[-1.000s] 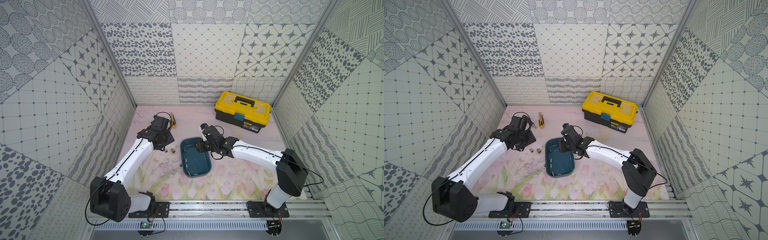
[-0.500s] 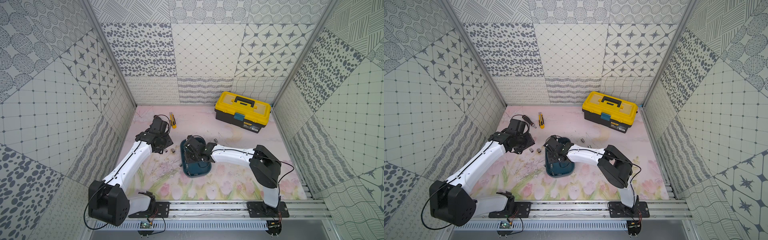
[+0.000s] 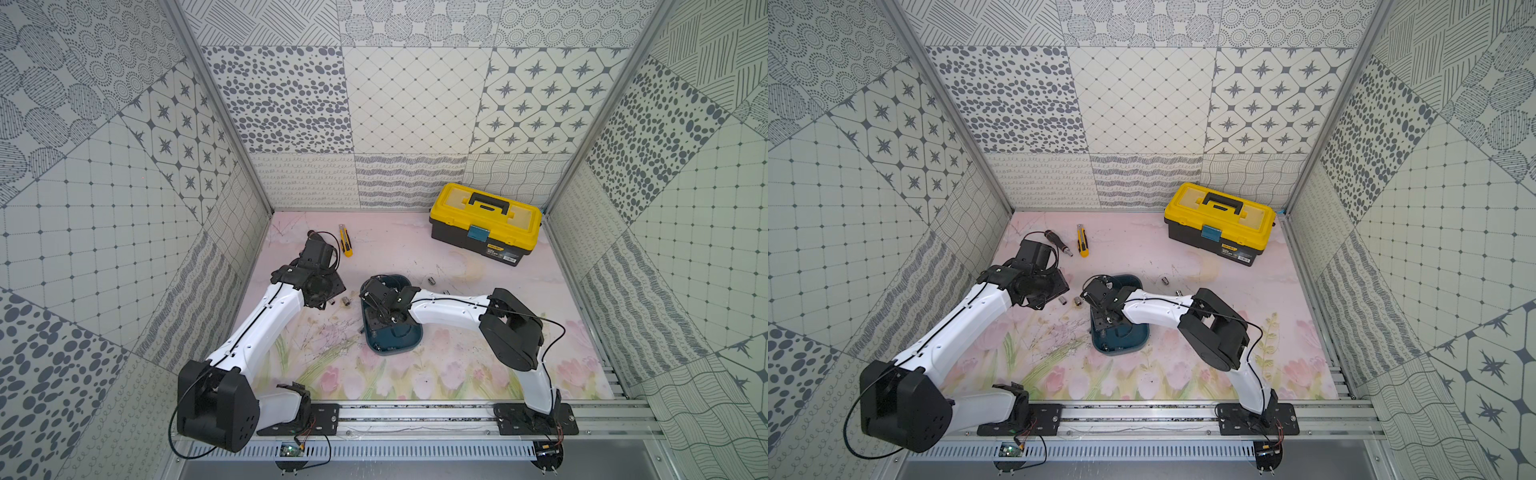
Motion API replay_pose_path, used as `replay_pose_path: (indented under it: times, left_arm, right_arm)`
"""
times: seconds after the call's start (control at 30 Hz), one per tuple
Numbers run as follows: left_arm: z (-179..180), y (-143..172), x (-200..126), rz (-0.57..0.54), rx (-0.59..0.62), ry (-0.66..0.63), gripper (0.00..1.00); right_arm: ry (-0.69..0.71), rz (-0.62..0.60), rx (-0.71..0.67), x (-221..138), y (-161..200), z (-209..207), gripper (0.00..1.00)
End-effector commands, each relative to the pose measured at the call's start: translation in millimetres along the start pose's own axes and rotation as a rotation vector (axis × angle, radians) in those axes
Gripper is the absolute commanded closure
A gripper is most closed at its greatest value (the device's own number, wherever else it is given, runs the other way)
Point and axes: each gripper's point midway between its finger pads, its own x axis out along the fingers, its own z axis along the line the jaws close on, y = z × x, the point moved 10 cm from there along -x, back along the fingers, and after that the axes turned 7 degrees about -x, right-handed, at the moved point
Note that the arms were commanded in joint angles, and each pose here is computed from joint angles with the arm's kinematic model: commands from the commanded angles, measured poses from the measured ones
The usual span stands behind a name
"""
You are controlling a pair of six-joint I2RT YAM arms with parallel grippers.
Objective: Take out the socket from the storage box
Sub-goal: Pick up the socket head from the storage box.
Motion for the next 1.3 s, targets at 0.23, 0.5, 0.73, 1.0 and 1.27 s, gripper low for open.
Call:
replay_pose_path:
  times: [0.23,0.5,0.73,1.0,1.27]
  left_arm:
    - [1.5,-0.9,1.3,0.003,0.024,0.003,0.46]
    - [1.8,-0.4,2.2,0.003,0.025,0.004,0.46]
    - [2.7,0.7,2.3,0.005,0.023,0.007,0.46]
    - [3.7,1.8,3.3,0.007,0.023,0.007,0.46]
    - [3.3,1.2,2.8,0.005,0.023,0.010,0.46]
  right_arm:
    - [0.048,0.018,-0.061,10.0,1.8,9.4,0.43]
    - [0.057,0.030,-0.073,14.8,4.5,8.4,0.48]
    - [0.027,0.018,-0.115,17.3,0.4,8.9,0.51]
    - [-0.032,-0.003,-0.201,19.2,-5.9,11.4,0.51]
    - [-0.037,-0.004,-0.215,23.4,-10.0,5.7,0.58]
